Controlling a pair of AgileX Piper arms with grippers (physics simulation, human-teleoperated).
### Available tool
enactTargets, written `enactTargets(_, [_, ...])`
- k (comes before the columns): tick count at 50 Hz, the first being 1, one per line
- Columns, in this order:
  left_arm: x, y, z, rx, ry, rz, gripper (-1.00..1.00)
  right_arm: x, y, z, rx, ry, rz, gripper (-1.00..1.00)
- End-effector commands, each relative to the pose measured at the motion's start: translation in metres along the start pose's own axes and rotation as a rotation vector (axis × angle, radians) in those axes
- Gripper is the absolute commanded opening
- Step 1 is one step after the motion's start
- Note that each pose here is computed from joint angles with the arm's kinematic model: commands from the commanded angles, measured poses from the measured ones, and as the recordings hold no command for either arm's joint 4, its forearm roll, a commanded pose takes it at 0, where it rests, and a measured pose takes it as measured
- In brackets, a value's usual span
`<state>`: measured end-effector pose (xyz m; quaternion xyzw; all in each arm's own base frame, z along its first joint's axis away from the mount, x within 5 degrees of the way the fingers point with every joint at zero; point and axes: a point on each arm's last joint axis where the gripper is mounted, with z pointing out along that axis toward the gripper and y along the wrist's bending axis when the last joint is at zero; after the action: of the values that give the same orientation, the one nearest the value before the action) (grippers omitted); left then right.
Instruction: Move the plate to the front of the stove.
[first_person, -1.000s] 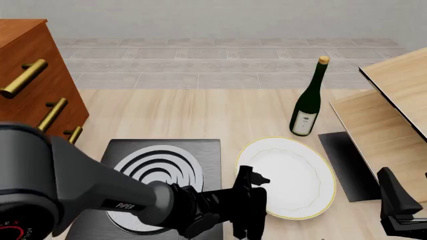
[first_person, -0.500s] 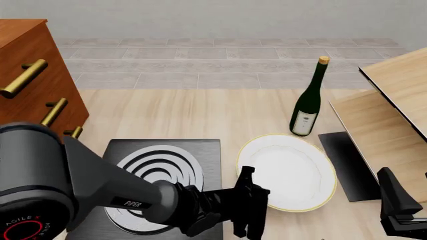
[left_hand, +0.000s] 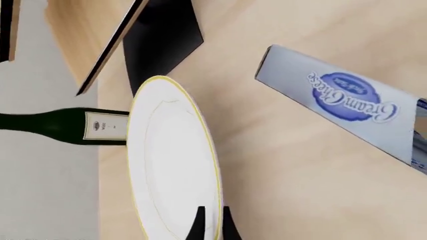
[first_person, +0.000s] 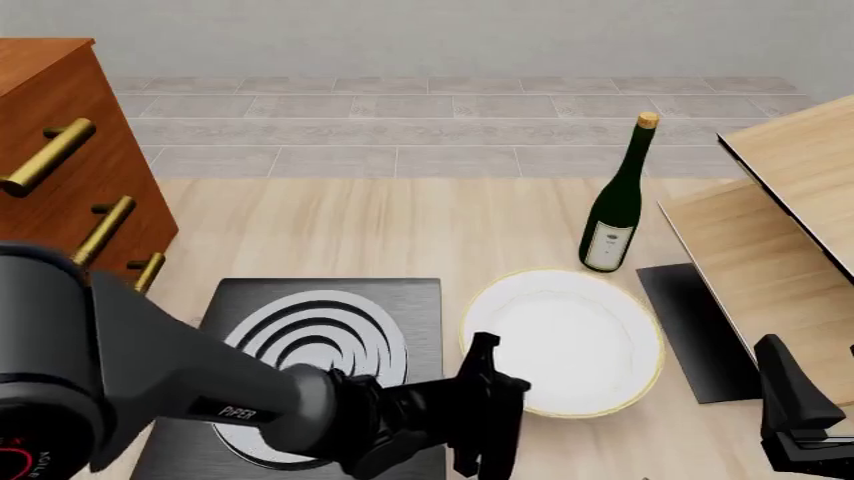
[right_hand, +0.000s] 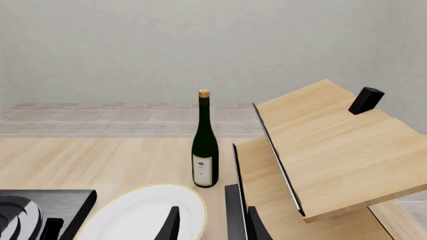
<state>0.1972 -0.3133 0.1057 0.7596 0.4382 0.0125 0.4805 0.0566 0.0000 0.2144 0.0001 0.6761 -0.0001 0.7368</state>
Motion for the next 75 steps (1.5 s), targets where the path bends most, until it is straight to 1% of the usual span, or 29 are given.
enactTargets(1, [-0.002, 0.003, -0.022, -0.021, 0.001, 0.004, -1.0, 0.0, 0.0, 0.0, 0.0, 0.0, 0.0, 1.0])
enactTargets(2, [-0.003, 0.003, -0.028, -0.034, -0.008, 0.022, -1.0, 0.0, 0.0, 0.0, 0.0, 0.0, 0.0, 1.0])
enactTargets(14, [-0.008, 0.016, -0.048, -0.077, -0.025, 0.045, -1.0, 0.0, 0.0, 0.0, 0.0, 0.0, 0.0, 1.0])
enactTargets(18, [-0.008, 0.018, -0.054, -0.098, -0.031, 0.065, -1.0, 0.0, 0.0, 0.0, 0.0, 0.0, 0.0, 1.0])
enactTargets(20, [-0.011, 0.019, -0.055, -0.092, -0.034, 0.065, -1.0, 0.0, 0.0, 0.0, 0.0, 0.0, 0.0, 1.0])
enactTargets(26, [-0.017, 0.022, -0.065, -0.113, -0.053, 0.091, -1.0, 0.0, 0.0, 0.0, 0.0, 0.0, 0.0, 1.0])
enactTargets(31, [-0.02, 0.024, -0.068, -0.117, -0.06, 0.096, -1.0, 0.0, 0.0, 0.0, 0.0, 0.0, 0.0, 1.0])
enactTargets(44, [-0.017, 0.028, -0.078, -0.144, -0.057, 0.128, -1.0, 0.0, 0.0, 0.0, 0.0, 0.0, 0.0, 1.0])
enactTargets(52, [-0.008, 0.036, -0.082, -0.164, -0.03, 0.121, -1.0, 0.0, 0.0, 0.0, 0.0, 0.0, 0.0, 1.0])
enactTargets(59, [0.008, 0.046, -0.087, -0.211, 0.011, 0.117, -1.0, 0.0, 0.0, 0.0, 0.0, 0.0, 0.0, 1.0])
enactTargets(69, [0.022, 0.055, -0.084, -0.231, 0.051, 0.105, -1.0, 0.0, 0.0, 0.0, 0.0, 0.0, 0.0, 1.0])
enactTargets(72, [0.033, 0.059, -0.08, -0.242, 0.08, 0.093, -1.0, 0.0, 0.0, 0.0, 0.0, 0.0, 0.0, 1.0])
enactTargets(75, [0.039, 0.063, -0.078, -0.256, 0.094, 0.084, -1.0, 0.0, 0.0, 0.0, 0.0, 0.0, 0.0, 1.0])
